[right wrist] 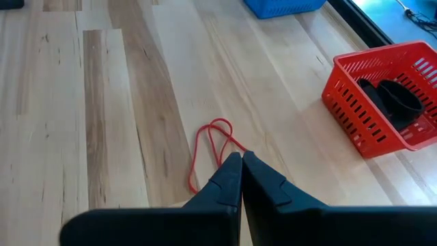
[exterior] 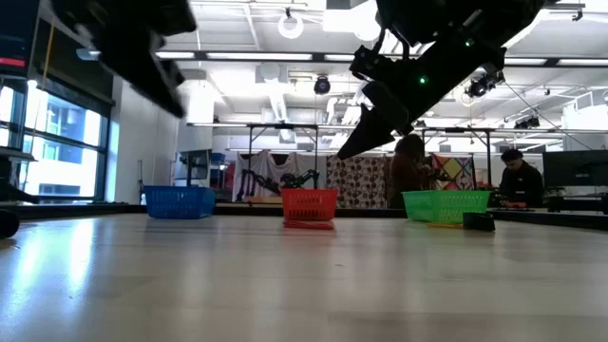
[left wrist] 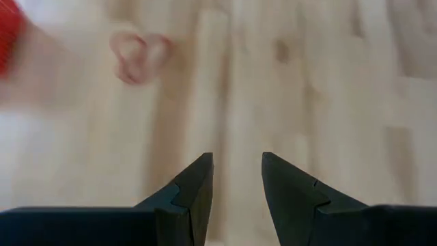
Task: Sort rubber bands into baskets
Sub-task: Put the black rubber band into the red bin
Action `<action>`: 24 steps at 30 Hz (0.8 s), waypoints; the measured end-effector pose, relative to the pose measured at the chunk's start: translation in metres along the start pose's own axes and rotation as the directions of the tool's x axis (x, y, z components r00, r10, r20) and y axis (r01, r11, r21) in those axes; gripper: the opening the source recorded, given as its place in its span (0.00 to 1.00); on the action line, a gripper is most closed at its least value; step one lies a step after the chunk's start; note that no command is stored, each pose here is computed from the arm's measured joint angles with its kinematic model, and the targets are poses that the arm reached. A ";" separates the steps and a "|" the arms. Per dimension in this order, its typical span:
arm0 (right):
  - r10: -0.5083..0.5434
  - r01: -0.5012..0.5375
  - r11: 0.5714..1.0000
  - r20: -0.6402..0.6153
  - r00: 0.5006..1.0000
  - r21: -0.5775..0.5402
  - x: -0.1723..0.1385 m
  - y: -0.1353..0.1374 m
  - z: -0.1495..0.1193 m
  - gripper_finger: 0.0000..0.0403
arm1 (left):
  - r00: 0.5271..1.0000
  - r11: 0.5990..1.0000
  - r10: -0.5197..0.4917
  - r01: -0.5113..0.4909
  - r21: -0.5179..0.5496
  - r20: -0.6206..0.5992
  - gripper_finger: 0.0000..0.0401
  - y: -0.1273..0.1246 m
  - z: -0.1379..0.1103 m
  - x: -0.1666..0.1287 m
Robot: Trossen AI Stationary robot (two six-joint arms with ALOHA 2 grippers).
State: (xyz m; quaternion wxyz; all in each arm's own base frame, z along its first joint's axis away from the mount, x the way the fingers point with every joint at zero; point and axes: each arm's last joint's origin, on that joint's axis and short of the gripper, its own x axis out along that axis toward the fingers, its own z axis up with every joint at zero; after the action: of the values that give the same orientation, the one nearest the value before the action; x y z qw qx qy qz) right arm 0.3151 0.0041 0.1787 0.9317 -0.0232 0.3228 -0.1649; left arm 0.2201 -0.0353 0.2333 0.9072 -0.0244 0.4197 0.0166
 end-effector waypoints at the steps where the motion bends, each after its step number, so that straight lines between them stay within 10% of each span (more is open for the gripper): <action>1: 0.000 0.000 1.000 0.000 1.000 0.000 0.000 0.000 0.000 0.00 | 1.000 0.999 -0.022 0.021 -0.033 -0.021 0.30 -0.006 -0.003 -0.001; 9: 0.000 0.000 1.000 0.000 1.000 0.000 0.000 0.000 0.000 0.00 | 0.974 0.919 -0.124 0.042 -0.393 -0.188 0.30 -0.046 -0.030 -0.011; 24: -0.008 0.008 0.999 -0.011 1.000 -0.032 0.005 0.001 -0.003 0.00 | 0.882 0.726 -0.107 -0.246 -0.642 -0.460 0.33 -0.088 -0.068 0.006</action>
State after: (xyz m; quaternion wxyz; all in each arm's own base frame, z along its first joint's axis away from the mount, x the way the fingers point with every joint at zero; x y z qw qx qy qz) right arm 0.3171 0.0040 0.1732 0.9287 -0.0384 0.3306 -0.1635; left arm 0.1771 -0.1265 0.1875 0.7039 -0.3433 0.5893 0.1987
